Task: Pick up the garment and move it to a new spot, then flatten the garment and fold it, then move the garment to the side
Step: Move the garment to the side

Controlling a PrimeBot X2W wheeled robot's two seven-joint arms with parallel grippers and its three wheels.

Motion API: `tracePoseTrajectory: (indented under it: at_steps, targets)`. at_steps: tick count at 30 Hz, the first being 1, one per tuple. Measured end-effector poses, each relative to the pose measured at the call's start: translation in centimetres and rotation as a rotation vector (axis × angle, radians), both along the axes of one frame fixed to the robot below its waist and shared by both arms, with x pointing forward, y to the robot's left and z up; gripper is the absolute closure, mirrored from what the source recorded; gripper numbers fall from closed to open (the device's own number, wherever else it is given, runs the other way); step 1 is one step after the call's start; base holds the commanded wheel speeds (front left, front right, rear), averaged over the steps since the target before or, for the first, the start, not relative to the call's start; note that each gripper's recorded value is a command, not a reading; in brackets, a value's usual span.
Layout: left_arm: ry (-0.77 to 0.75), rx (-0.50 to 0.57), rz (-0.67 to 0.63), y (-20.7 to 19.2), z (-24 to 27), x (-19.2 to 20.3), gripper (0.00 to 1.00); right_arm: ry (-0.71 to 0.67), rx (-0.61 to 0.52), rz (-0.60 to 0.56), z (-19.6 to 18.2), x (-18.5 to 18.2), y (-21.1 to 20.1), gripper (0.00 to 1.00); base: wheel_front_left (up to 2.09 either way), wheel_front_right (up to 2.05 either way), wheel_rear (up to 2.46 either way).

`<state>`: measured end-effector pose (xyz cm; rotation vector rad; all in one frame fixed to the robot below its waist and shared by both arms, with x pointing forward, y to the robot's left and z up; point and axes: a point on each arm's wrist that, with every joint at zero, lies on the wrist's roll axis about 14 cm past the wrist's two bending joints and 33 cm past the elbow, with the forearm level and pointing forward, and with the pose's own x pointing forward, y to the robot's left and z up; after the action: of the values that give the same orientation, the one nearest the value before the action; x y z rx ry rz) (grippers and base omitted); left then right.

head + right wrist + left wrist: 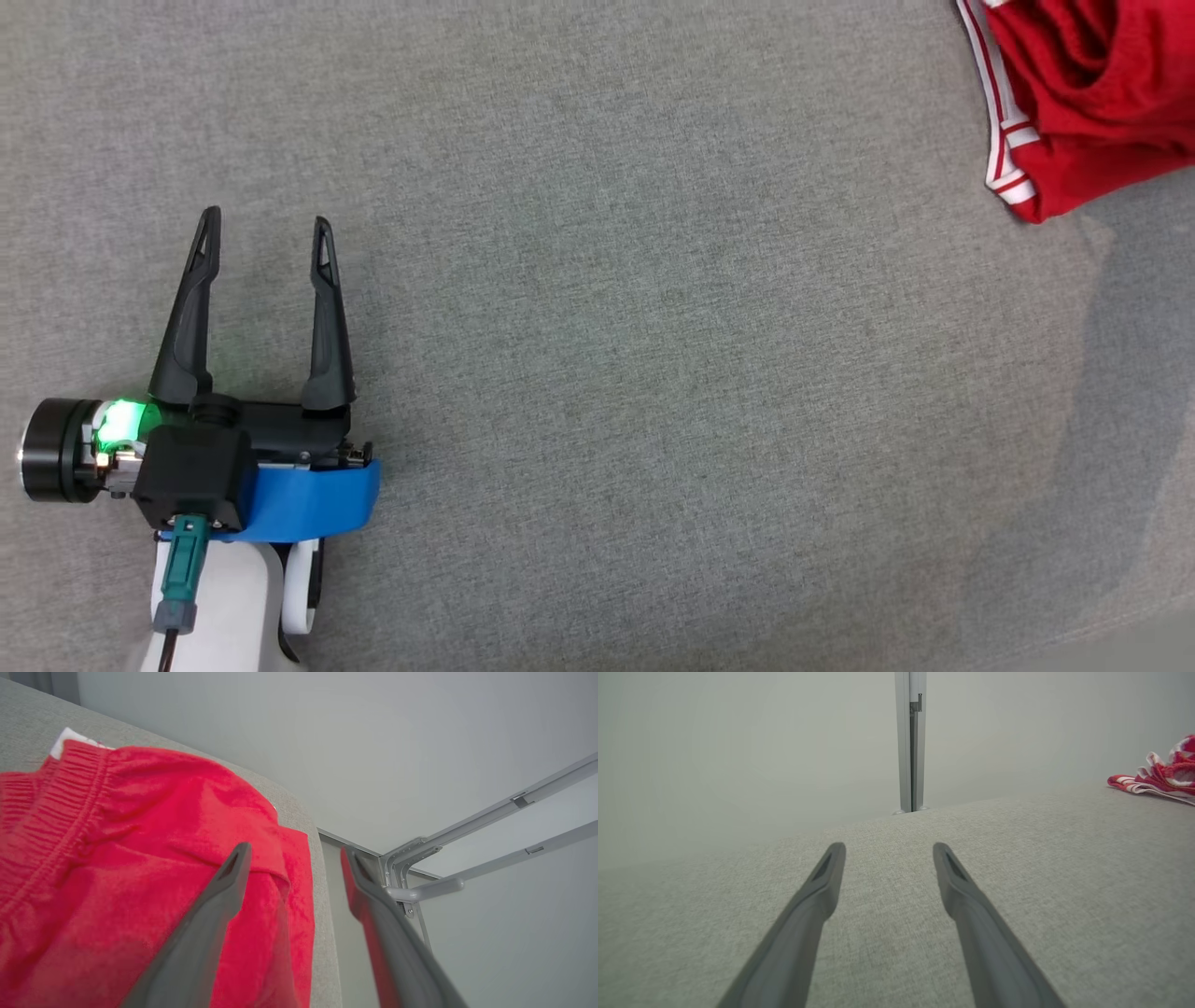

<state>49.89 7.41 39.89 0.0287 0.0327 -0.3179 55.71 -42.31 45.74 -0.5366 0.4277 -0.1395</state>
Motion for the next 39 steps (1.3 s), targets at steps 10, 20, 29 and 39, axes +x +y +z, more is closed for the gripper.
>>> tracePoseTrajectory:
  at_steps: [10, 20, 29, 39]
  targets:
    - [-0.037, -0.009, 0.071, 2.1, 3.8, -1.8, 0.0, -0.21, 0.048, 0.158, 6.5, 1.4, 5.6, 0.0, 0.0, 0.0, 0.0]
    - [-0.061, -0.013, 0.193, 6.1, 7.3, -6.1, 0.0, -0.393, 0.224, 0.358, 9.7, -1.3, 16.4, 0.0, 0.0, 0.0, 0.0]
    - [-0.064, -0.018, 0.247, 8.0, 8.6, -9.6, 0.0, -0.421, 0.381, 0.421, 8.7, -6.0, 22.5, 0.0, 0.0, 0.0, 0.0]
    - [-0.064, -0.037, 0.273, 8.8, 9.1, -11.8, 0.0, -0.404, 0.525, 0.372, 5.9, -11.3, 24.3, 0.0, 0.0, 0.0, 0.0]
